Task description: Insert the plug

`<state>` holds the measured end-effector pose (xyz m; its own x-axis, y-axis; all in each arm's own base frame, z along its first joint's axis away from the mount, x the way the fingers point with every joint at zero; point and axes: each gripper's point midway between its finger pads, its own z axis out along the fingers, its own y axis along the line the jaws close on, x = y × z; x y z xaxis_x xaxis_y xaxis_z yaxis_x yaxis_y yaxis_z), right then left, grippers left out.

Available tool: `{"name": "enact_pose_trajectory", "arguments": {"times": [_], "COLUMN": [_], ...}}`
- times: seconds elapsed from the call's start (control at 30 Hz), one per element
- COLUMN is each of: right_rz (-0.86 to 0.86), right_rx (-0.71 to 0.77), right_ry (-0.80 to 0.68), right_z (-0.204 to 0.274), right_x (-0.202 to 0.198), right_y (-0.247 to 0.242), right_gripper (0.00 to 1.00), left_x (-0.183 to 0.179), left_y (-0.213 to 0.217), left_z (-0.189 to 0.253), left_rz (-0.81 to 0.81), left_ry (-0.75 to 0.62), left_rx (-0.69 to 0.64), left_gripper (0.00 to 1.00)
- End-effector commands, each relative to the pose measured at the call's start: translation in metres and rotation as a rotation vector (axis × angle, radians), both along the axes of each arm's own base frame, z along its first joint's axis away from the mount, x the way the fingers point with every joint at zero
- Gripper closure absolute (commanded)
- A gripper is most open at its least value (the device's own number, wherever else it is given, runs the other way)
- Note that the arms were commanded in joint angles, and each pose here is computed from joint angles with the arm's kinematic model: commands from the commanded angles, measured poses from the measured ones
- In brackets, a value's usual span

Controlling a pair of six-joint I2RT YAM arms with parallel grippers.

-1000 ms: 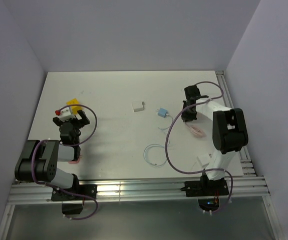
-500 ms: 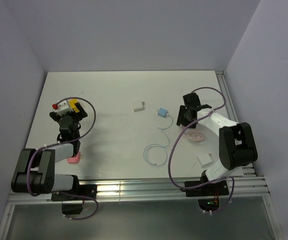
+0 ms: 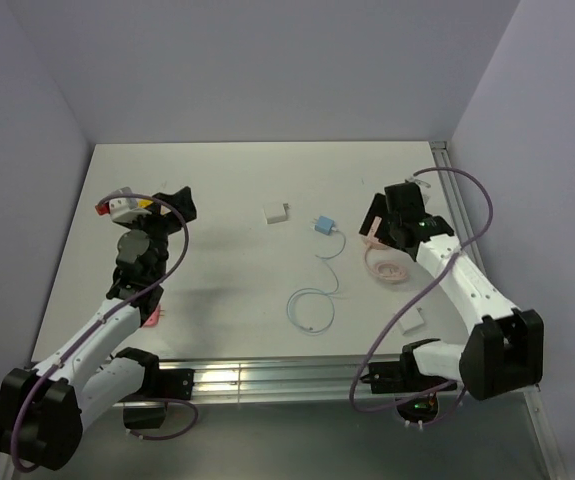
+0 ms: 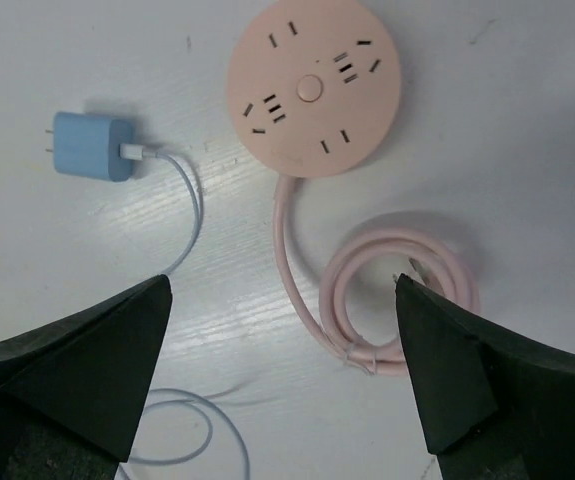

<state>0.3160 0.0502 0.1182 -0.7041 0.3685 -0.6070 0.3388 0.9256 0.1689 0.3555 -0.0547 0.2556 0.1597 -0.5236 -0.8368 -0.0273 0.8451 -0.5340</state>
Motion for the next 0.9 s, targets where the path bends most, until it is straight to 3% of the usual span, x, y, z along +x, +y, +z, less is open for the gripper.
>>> {"name": "enact_pose_trajectory", "arguments": {"times": [0.0,0.13,0.27,0.37,0.47,0.6,0.7,0.77,0.87], "right_rz": [-0.155,-0.260,-0.365,-0.411,-0.474,-0.542,-0.550,-0.548,-0.555], "right_rx": [-0.033,0.044,0.122,0.166,0.123,0.076,0.038,0.047,0.063], "right_ry": [-0.038,0.033,0.147,0.181,0.252,0.355,0.378,0.394,0.421], "right_z": [0.029,0.018,-0.002,-0.014,-0.027,-0.046,-0.050,-0.055,-0.061], "right_x": [-0.021,-0.053,-0.089,-0.107,-0.135,-0.165,-0.177,-0.178,-0.179], "right_y": [-0.024,-0.034,-0.035,-0.032,-0.041,-0.048,-0.054,-0.053,-0.051], "right_gripper": [0.00,0.01,0.06,0.09,0.12,0.13,0.14,0.22,0.20], "left_x": [-0.003,-0.010,-0.011,-0.015,-0.023,-0.034,-0.039,-0.036,-0.032], "left_y": [-0.035,-0.050,-0.028,-0.031,-0.047,-0.036,-0.036,-0.045,-0.054], "left_z": [0.007,0.001,-0.020,-0.026,-0.025,-0.038,-0.039,-0.042,-0.044], "left_rz": [-0.160,-0.244,-0.101,-0.116,-0.216,-0.146,-0.151,-0.193,-0.228], "left_ry": [0.043,0.057,0.214,0.288,0.300,0.305,0.279,0.304,0.326], "left_rx": [-0.114,-0.052,-0.066,-0.072,-0.077,-0.203,-0.242,-0.239,-0.249], "left_gripper": [0.01,0.00,0.01,0.01,0.00,0.00,0.01,0.01,0.01]}}
